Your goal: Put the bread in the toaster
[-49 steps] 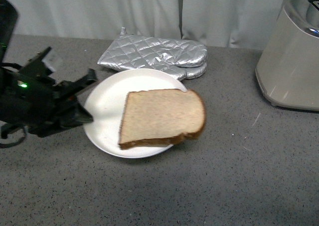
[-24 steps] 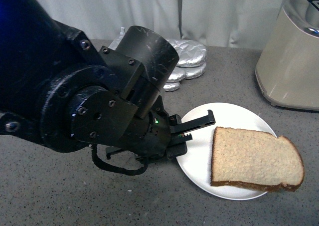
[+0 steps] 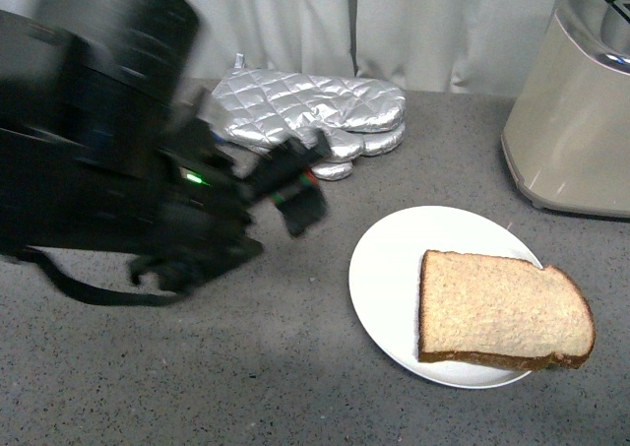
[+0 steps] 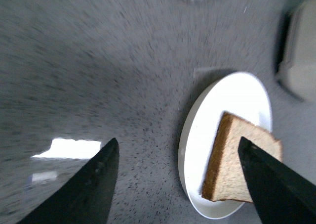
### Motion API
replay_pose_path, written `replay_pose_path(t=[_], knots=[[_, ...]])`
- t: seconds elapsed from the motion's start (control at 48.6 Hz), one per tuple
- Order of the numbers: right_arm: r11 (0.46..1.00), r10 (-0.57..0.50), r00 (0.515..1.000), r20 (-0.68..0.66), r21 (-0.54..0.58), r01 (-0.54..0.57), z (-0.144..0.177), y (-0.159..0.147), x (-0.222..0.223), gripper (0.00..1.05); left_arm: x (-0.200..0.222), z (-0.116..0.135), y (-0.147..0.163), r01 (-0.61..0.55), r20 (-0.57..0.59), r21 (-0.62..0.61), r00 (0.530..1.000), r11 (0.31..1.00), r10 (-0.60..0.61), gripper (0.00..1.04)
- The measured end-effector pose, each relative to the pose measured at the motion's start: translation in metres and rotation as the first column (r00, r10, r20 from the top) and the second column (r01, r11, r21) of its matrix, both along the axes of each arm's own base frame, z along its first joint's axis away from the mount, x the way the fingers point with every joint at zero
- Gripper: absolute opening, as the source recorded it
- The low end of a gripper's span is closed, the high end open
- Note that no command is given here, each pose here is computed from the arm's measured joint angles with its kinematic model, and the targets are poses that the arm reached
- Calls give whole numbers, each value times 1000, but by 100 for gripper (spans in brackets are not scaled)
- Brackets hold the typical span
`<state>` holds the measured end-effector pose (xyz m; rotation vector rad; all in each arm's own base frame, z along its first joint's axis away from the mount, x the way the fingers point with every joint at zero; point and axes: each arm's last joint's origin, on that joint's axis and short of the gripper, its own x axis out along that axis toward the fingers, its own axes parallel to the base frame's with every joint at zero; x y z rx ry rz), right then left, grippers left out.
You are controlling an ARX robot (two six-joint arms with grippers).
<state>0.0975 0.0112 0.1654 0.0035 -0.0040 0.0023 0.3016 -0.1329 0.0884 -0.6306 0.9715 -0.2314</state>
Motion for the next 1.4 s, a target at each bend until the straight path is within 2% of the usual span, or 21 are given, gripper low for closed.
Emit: replay_pose_path(t=[0.103,0.124,0.144,0.165,0.185,0.227,0.268,0.35,0.412,0.515,0.556,1.236,1.318,1.38,1.4], knots=[[1000,0,1000,0,0,0,0,0,0,95,-30,27,81,-173,68,-59,982,983,176,90],[1000,0,1000,0,0,0,0,0,0,95,-33,30,94,-216,144,-32,965,976,218,88],[1000,0,1000,0,0,0,0,0,0,95,-44,31,110,-292,313,26,910,956,270,82],[1000,0,1000,0,0,0,0,0,0,95,-53,32,119,-336,411,80,869,939,275,79],[1000,3,1000,3,1,-3,0,0,0,95,-70,35,129,-396,534,139,802,908,268,73],[1000,0,1000,3,1,0,0,0,0,95,-100,44,135,-434,645,220,736,873,204,64],[1000,3,1000,-2,0,-3,0,0,0,95,-126,53,134,-413,703,307,705,858,88,55],[1000,2,1000,3,0,-2,0,0,0,95,-164,62,133,-393,728,394,685,831,-21,37],[1000,-2,1000,3,0,2,0,0,0,95,-181,69,133,-399,747,408,663,821,-49,26],[1000,-5,1000,2,0,5,0,0,0,95,-201,78,133,-442,814,384,577,811,-71,7],[1000,-3,1000,3,1,3,0,0,0,95,-204,80,133,-455,829,376,554,807,-74,4],[1000,-2,1000,3,0,2,0,0,0,95,-204,80,133,-459,833,382,547,803,-84,4],[1000,-2,1000,3,0,2,0,0,0,95,-204,80,133,-458,833,382,547,802,-85,13],[1000,1,1000,-9,6,-1,0,0,0,95,-205,80,133,-458,833,382,546,802,-85,26],[999,20,998,-59,35,-18,0,1,0,95,-205,80,133,-458,833,382,546,802,-85,31]])
